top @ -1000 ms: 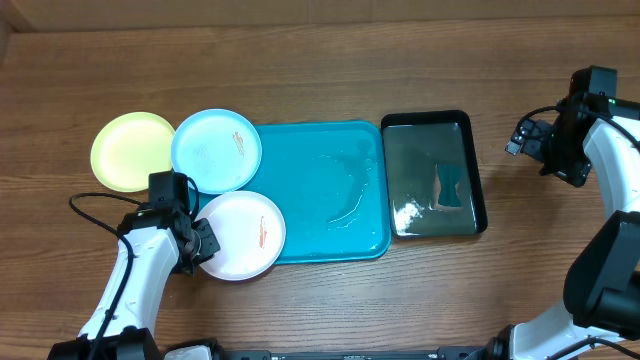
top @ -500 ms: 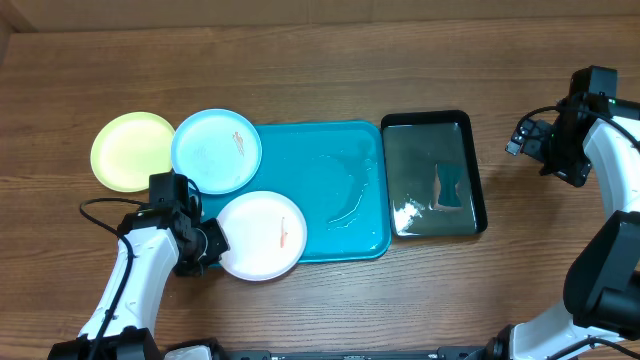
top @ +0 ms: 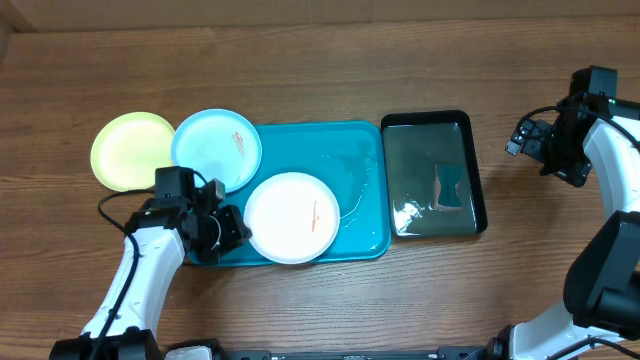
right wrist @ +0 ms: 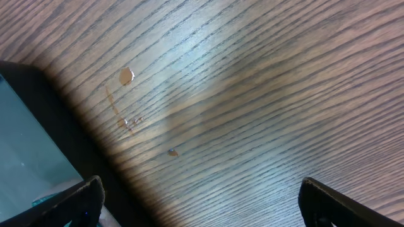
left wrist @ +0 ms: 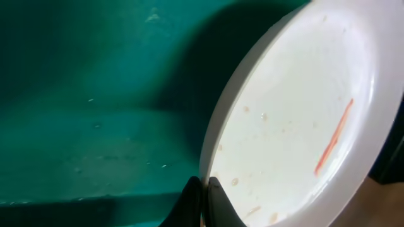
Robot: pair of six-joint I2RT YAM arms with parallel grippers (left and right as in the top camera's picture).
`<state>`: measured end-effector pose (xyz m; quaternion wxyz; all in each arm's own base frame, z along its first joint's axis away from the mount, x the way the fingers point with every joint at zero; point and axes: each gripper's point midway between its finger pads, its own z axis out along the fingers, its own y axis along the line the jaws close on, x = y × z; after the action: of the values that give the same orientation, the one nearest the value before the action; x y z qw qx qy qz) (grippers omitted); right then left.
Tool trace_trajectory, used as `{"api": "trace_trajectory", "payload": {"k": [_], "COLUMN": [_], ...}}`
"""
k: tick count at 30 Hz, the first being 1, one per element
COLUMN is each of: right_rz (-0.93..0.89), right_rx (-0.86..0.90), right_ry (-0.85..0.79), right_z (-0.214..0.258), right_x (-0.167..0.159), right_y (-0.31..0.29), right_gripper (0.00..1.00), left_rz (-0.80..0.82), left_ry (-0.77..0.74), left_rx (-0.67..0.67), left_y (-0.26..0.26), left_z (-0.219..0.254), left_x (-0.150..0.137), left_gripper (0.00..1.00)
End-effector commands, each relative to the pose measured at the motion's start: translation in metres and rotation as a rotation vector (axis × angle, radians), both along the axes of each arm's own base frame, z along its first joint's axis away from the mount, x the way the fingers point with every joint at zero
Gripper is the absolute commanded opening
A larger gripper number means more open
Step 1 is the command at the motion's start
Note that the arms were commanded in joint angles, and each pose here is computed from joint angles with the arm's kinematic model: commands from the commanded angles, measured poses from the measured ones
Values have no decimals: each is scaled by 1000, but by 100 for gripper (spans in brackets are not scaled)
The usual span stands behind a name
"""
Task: Clean dirty plates on tray and stack at the side
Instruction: 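Slide the white plate rightward to the tray center with the left gripper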
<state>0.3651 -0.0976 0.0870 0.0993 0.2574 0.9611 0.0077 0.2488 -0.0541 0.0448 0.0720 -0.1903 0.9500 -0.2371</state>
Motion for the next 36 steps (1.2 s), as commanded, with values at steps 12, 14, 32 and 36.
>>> {"api": "trace_trajectory", "payload": {"k": [12, 14, 32, 36], "right_rz": [-7, -7, -7, -8], "right_rx": [-2, -2, -2, -2], "right_ry": [-30, -30, -30, -30], "right_z": [9, 9, 9, 9], "right_x": [6, 6, 6, 6], "right_y": [-3, -3, -3, -3], "right_gripper": [100, 100, 100, 100], "left_rz": [49, 51, 146, 185], "left_ry": [-107, -139, -201, -194], "left_rx": [-15, 11, 206, 215], "left_y": [-41, -45, -40, -37], "left_z": [9, 10, 6, 5], "left_x": [34, 41, 51, 52], "left_gripper": [4, 4, 4, 4]}}
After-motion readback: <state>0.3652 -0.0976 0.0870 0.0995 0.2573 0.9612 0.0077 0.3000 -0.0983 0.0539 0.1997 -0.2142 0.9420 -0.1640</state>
